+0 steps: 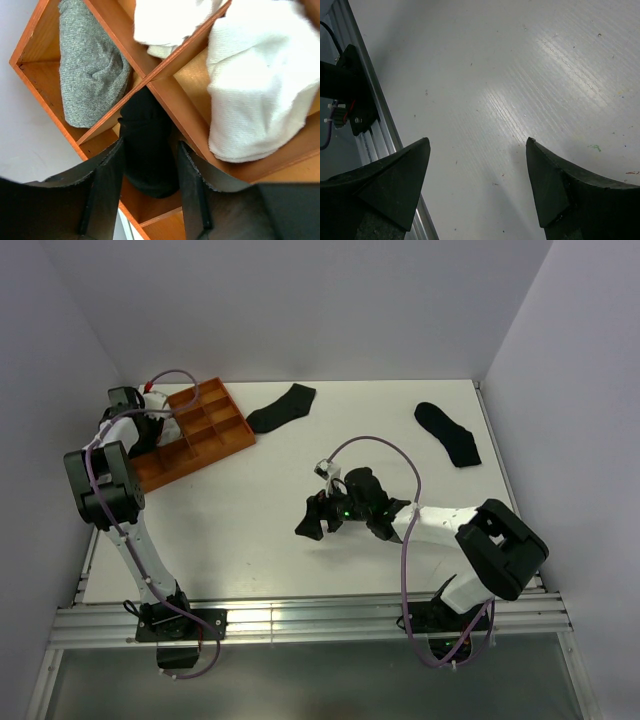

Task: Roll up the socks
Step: Place the sock in the storage box.

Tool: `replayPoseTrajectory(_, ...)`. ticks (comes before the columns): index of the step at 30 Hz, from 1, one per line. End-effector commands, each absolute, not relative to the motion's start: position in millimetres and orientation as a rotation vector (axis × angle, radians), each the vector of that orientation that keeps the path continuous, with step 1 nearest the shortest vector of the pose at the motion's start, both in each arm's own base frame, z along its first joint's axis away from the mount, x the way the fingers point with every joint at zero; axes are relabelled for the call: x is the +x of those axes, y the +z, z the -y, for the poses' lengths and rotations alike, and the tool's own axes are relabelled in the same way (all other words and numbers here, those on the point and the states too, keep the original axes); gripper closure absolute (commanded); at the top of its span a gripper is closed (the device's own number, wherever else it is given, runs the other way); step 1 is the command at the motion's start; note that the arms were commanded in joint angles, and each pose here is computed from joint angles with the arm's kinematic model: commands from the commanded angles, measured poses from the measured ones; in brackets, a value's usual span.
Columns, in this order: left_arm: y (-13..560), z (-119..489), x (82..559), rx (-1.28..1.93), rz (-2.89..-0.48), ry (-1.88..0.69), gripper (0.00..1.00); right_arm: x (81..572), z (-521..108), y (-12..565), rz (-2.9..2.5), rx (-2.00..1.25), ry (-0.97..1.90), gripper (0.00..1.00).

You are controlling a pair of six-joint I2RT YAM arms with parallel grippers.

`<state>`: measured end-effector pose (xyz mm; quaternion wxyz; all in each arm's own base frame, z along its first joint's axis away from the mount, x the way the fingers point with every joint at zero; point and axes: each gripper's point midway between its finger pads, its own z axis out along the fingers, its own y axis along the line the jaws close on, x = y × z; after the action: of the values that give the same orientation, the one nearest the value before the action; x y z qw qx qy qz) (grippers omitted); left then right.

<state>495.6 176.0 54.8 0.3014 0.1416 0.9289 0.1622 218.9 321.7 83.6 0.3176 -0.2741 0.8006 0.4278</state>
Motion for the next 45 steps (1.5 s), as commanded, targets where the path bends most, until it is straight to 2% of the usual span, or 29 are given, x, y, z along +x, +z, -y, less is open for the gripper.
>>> replayPoseTrajectory(1, 98, -171, 503, 0.350, -2.383, 0.382, 0.48, 230, -329, 100, -2.047, -0.739, 1.131, 0.16)
replayPoseTrajectory(5, 116, -175, 505, 0.313, -2.337, 0.366, 0.47, 229, -330, 101, -2.041, -0.745, 1.136, 0.16)
replayPoseTrajectory(12, 141, -177, 505, 0.242, -2.242, 0.245, 0.50, 229, -330, 100, -2.044, -0.751, 1.139, 0.14)
replayPoseTrajectory(15, 141, -176, 508, 0.207, -2.219, 0.199, 0.54, 229, -331, 99, -2.049, -0.753, 1.143, 0.14)
replayPoseTrajectory(16, 139, -178, 509, 0.193, -2.218, 0.190, 0.60, 229, -331, 99, -2.049, -0.754, 1.145, 0.14)
replayPoseTrajectory(18, 138, -180, 512, 0.168, -2.212, 0.182, 0.64, 229, -331, 98, -2.053, -0.756, 1.145, 0.14)
replayPoseTrajectory(23, 113, -183, 518, 0.122, -2.276, 0.139, 0.73, 230, -332, 96, -2.060, -0.758, 1.140, 0.14)
replayPoseTrajectory(31, 60, -179, 497, 0.089, -2.423, 0.111, 0.80, 230, -332, 94, -2.067, -0.758, 1.137, 0.13)
replayPoseTrajectory(35, 58, -179, 493, 0.065, -2.415, 0.121, 0.79, 230, -330, 97, -2.054, -0.752, 1.130, 0.13)
replayPoseTrajectory(39, 85, -176, 506, 0.014, -2.330, 0.098, 0.74, 232, -327, 99, -2.044, -0.732, 1.110, 0.13)
replayPoseTrajectory(42, 121, -170, 515, -0.007, -2.240, 0.062, 0.68, 235, -322, 107, -2.031, -0.709, 1.074, 0.13)
replayPoseTrajectory(45, 183, -160, 521, -0.024, -2.096, 0.057, 0.63, 250, -310, 138, -1.971, -0.620, 0.975, 0.12)
